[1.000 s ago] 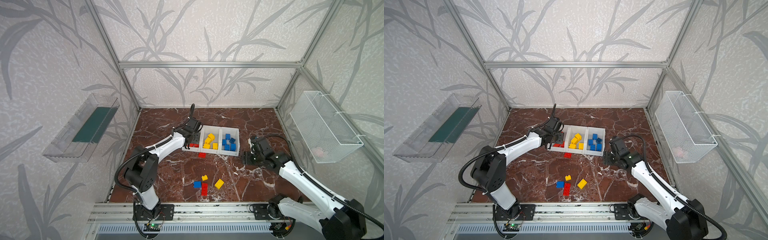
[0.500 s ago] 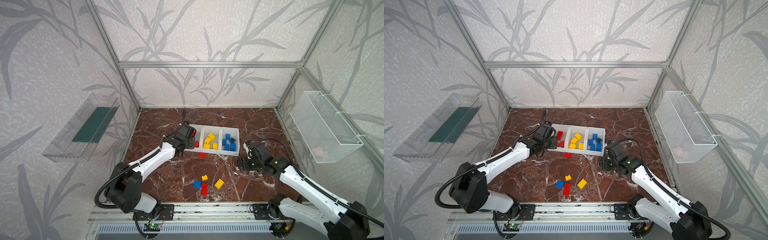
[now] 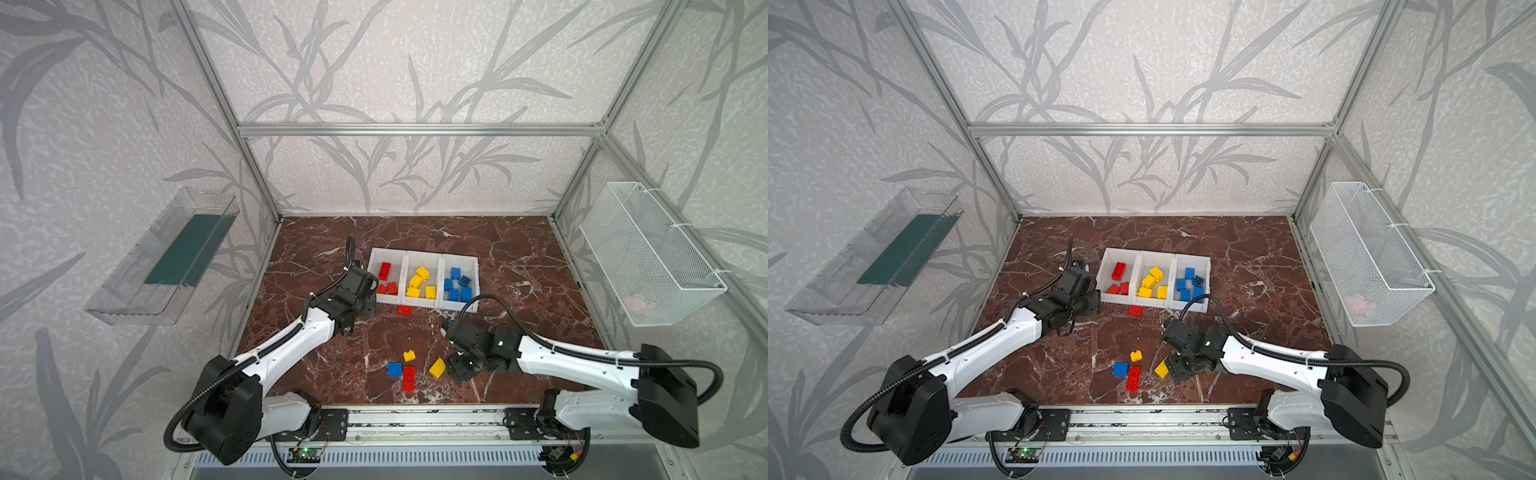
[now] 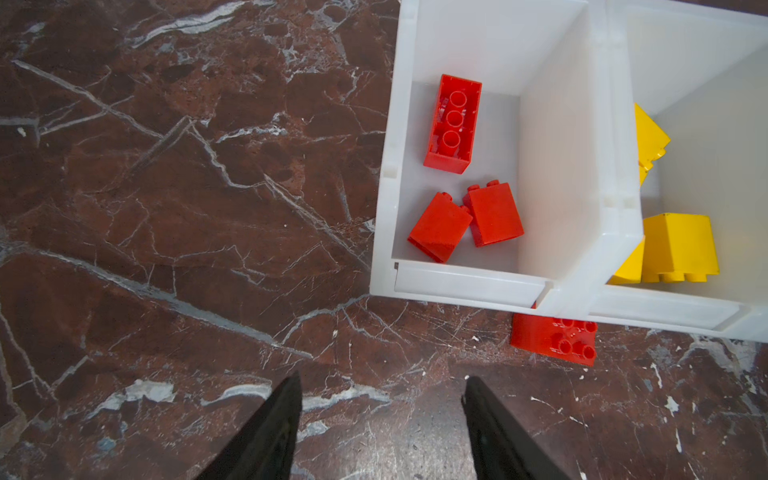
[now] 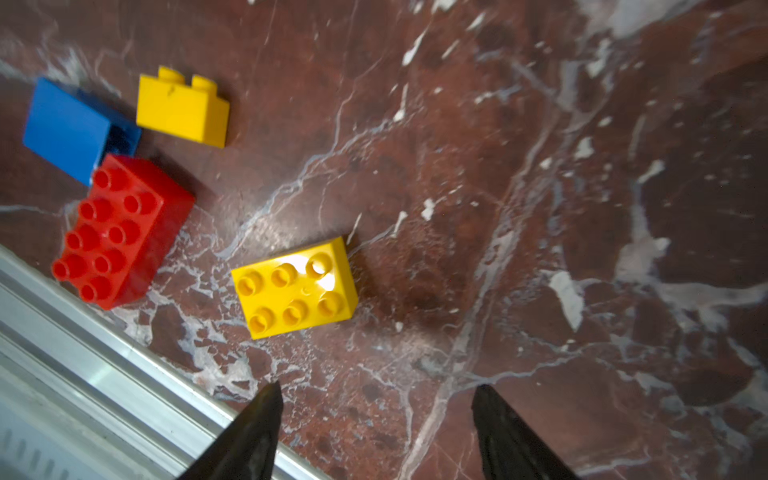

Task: Sort the legos into containers by color
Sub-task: 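Grasp a yellow brick in the pile with the right gripper while the left withdraws, then lift the yellow brick with the right gripper over the middle compartment, then open the right gripper to drop the yellow brick and withdraw, then lower the left gripper toward a yellow brick in the pile while the right withdraws, then close the left gripper on the yellow brick and lift it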

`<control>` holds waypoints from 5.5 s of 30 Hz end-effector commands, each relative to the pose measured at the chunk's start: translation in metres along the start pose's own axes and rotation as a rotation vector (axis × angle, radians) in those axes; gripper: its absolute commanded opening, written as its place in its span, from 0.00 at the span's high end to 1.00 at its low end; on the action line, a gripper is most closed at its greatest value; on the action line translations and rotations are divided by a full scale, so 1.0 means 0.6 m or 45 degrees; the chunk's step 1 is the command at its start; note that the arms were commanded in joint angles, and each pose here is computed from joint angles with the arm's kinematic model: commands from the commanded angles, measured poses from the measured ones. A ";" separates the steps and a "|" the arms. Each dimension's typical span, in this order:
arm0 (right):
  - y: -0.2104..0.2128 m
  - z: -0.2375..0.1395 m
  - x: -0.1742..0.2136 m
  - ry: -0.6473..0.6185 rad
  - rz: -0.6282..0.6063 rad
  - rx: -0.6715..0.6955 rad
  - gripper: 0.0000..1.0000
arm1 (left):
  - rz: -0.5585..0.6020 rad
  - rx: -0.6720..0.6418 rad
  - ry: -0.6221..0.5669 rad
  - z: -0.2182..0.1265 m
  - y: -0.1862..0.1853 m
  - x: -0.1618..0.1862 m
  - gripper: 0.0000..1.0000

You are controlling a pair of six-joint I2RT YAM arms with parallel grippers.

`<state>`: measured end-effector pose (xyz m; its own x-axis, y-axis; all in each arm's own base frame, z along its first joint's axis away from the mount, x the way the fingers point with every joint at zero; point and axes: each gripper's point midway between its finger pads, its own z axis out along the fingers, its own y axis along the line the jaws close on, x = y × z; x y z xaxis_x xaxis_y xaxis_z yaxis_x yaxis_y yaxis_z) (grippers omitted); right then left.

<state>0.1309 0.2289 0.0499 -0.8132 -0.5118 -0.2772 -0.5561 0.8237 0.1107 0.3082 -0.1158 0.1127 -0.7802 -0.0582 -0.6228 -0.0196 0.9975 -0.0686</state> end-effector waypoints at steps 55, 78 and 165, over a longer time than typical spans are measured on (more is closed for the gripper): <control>-0.050 0.001 -0.412 -0.219 -0.207 0.211 0.60 | -0.158 -0.003 -0.036 -0.032 0.036 0.039 0.35; -0.113 -0.005 -0.448 -0.241 -0.033 0.236 0.28 | -0.176 0.074 -0.045 -0.038 0.031 0.058 0.34; -0.204 -0.135 -0.144 -0.469 0.543 0.318 0.25 | 0.944 0.311 0.477 0.012 -0.238 0.240 0.78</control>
<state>0.2577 0.1623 0.1359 -0.8226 -0.0599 -0.5654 -0.1283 0.9883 0.0819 0.1946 -0.2643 0.0192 -0.7042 0.6614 -0.2582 0.6792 0.7335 0.0266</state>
